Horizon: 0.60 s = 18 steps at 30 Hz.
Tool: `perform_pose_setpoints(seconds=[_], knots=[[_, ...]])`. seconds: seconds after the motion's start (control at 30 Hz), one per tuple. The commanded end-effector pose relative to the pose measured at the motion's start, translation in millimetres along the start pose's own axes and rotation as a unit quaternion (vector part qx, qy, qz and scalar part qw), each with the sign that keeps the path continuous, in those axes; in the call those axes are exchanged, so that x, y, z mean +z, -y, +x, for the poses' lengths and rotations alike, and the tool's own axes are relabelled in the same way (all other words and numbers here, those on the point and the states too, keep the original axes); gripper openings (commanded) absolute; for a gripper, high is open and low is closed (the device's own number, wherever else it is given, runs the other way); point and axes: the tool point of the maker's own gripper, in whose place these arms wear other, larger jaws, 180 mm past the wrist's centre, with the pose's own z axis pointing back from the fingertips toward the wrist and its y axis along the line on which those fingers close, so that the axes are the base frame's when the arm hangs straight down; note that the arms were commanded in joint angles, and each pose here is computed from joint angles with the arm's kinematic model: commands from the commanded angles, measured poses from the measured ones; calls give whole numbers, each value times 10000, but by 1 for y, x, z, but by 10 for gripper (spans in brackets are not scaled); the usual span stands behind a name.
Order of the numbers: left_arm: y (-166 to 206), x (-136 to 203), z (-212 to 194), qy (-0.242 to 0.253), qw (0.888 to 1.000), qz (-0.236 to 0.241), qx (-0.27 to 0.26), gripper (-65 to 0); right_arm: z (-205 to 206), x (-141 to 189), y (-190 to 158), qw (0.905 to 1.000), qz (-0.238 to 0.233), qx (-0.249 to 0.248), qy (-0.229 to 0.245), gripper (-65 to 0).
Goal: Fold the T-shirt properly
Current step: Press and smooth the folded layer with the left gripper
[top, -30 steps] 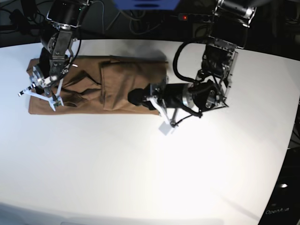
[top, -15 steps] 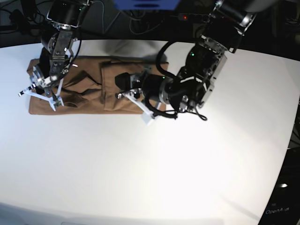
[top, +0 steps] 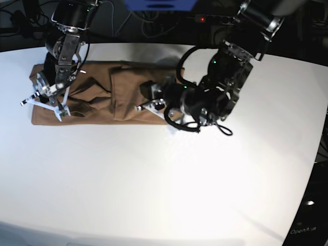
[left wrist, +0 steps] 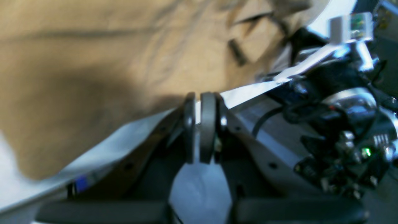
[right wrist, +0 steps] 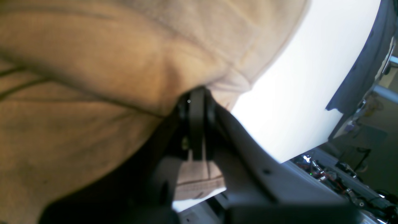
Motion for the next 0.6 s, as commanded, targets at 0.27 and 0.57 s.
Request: perform_pose_setpoints(seconds=[0.27, 0.57], knots=[[32, 15, 2, -230, 9994, -238, 108, -625, 17, 3, -60, 9926, 1121, 123, 449, -650], [31, 16, -6, -473, 9986, -205, 82, -625, 17, 3, -59, 9927, 1111, 124, 445, -650]])
